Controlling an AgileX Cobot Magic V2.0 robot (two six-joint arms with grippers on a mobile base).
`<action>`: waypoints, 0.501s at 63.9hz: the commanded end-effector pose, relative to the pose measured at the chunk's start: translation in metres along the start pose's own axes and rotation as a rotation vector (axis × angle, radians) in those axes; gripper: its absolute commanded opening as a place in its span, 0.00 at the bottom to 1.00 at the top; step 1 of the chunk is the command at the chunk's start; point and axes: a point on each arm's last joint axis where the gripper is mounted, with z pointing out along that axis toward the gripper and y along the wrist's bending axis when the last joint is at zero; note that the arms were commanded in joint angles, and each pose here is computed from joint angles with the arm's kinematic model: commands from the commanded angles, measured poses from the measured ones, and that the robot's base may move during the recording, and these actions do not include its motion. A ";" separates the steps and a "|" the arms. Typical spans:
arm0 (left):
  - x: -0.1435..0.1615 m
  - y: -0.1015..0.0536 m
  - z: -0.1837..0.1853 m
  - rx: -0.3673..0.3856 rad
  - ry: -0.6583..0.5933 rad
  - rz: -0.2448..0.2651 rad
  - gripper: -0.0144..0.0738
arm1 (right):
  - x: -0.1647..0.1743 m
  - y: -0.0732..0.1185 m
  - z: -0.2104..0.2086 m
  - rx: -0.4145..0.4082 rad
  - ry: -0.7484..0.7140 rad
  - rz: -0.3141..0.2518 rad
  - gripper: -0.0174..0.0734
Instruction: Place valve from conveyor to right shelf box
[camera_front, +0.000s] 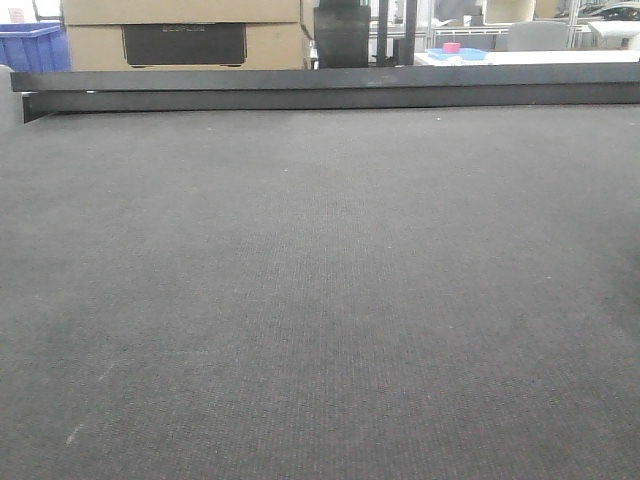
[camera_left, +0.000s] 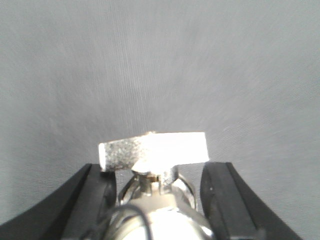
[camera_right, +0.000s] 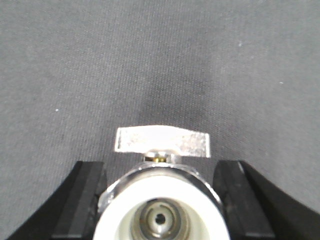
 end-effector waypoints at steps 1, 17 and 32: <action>0.001 -0.003 -0.025 -0.011 -0.125 -0.004 0.04 | -0.007 0.000 -0.020 0.012 -0.137 -0.010 0.02; 0.007 -0.006 -0.082 -0.045 -0.350 0.005 0.04 | -0.006 0.003 -0.075 0.028 -0.418 -0.023 0.02; 0.014 -0.009 -0.127 -0.079 -0.568 0.011 0.04 | 0.000 0.006 -0.122 0.045 -0.681 -0.030 0.02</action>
